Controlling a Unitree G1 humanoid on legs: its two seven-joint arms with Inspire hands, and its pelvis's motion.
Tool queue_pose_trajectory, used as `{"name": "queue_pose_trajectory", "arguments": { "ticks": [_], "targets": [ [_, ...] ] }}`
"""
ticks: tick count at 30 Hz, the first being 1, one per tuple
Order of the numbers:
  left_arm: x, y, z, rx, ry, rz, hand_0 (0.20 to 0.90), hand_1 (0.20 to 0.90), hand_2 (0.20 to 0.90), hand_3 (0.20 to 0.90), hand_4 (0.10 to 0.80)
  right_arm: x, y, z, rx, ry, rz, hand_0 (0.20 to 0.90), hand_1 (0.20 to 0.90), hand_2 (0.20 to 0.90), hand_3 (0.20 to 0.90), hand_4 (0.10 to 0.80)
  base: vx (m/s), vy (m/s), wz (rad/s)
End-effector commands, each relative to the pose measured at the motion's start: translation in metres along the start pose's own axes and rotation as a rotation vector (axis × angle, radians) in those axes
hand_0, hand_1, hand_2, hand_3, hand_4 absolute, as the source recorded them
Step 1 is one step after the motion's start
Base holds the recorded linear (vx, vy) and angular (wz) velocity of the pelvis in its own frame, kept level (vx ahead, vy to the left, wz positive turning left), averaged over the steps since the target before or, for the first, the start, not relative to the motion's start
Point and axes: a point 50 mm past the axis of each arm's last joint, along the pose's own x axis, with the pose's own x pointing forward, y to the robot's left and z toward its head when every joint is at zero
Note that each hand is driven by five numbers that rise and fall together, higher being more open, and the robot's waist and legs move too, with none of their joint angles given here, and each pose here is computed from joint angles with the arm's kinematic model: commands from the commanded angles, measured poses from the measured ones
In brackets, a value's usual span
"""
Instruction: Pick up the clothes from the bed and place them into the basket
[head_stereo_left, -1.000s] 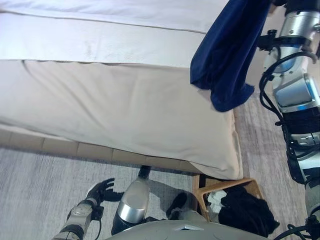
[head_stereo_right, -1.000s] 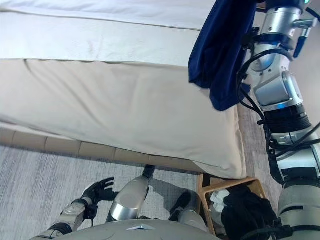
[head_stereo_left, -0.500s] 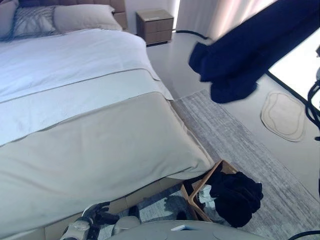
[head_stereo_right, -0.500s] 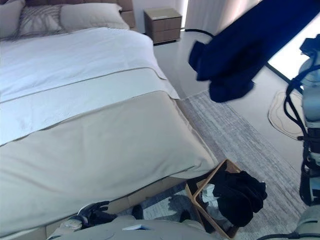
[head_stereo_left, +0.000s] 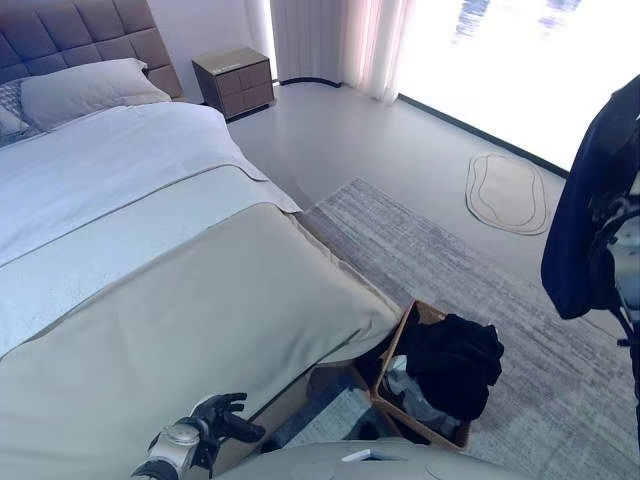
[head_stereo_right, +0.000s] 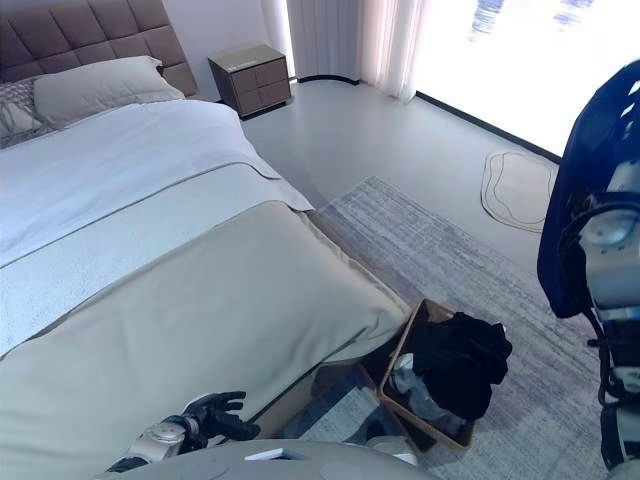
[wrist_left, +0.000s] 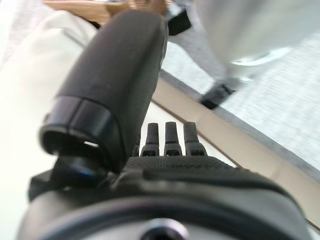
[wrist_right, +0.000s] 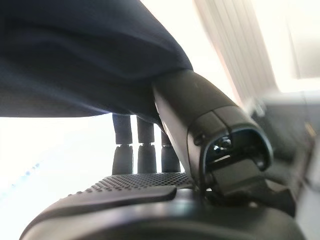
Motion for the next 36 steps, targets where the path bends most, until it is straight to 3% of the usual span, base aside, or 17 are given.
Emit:
{"name": "queue_pose_trajectory", "arguments": {
  "ticks": [1, 8, 17, 18, 19, 29, 33, 36],
  "targets": [
    [0.000, 0.026, 0.035, 0.077, -0.082, 0.052, 0.900, 0.900, 0.900, 0.900, 0.800, 0.023, -0.027, 0.030, 0.017, -0.108, -0.151, 0.300, 0.300, 0.300, 0.200, 0.100, -0.265, -0.064, -0.15],
    [-0.005, 0.020, 0.121, -0.004, -0.406, 0.068, 0.900, 0.900, 0.900, 0.900, 0.800, 0.035, -0.014, 0.022, -0.057, -0.043, -0.145, 0.300, 0.300, 0.300, 0.200, 0.100, -0.252, -0.006, -0.02],
    [-0.019, 0.031, 0.148, -0.037, -0.578, 0.079, 0.900, 0.900, 0.900, 0.900, 0.800, 0.037, 0.016, -0.009, -0.253, 0.135, -0.040, 0.300, 0.300, 0.300, 0.200, 0.100, -0.087, -0.052, -0.01],
    [-0.021, 0.031, 0.151, -0.044, -0.593, 0.074, 0.900, 0.900, 0.900, 0.900, 0.800, 0.039, 0.016, -0.015, -0.275, 0.179, -0.033, 0.578, 0.578, 0.578, 0.524, 0.424, -0.053, 0.007, -0.04],
    [-0.022, 0.032, 0.152, -0.048, -0.600, 0.071, 0.900, 0.900, 0.900, 0.900, 0.800, 0.042, 0.016, -0.019, -0.284, 0.215, -0.015, 0.900, 0.900, 0.900, 0.900, 0.800, -0.053, 0.011, -0.04],
    [-0.019, 0.028, 0.143, -0.070, -0.575, 0.038, 0.900, 0.900, 0.900, 0.900, 0.800, 0.057, 0.012, -0.024, -0.296, 0.351, 0.009, 0.900, 0.900, 0.900, 0.900, 0.800, -0.007, 0.036, 0.04],
    [-0.017, 0.026, 0.136, -0.083, -0.547, 0.024, 0.900, 0.900, 0.900, 0.900, 0.800, 0.043, 0.028, -0.040, -0.231, 0.409, 0.111, 0.900, 0.900, 0.900, 0.900, 0.800, 0.043, 0.079, 0.08],
    [-0.015, 0.027, 0.130, -0.087, -0.518, 0.024, 0.900, 0.900, 0.900, 0.900, 0.800, 0.017, 0.055, -0.059, -0.182, 0.461, 0.237, 0.900, 0.900, 0.900, 0.900, 0.800, 0.055, 0.071, 0.04]
  ]
}}
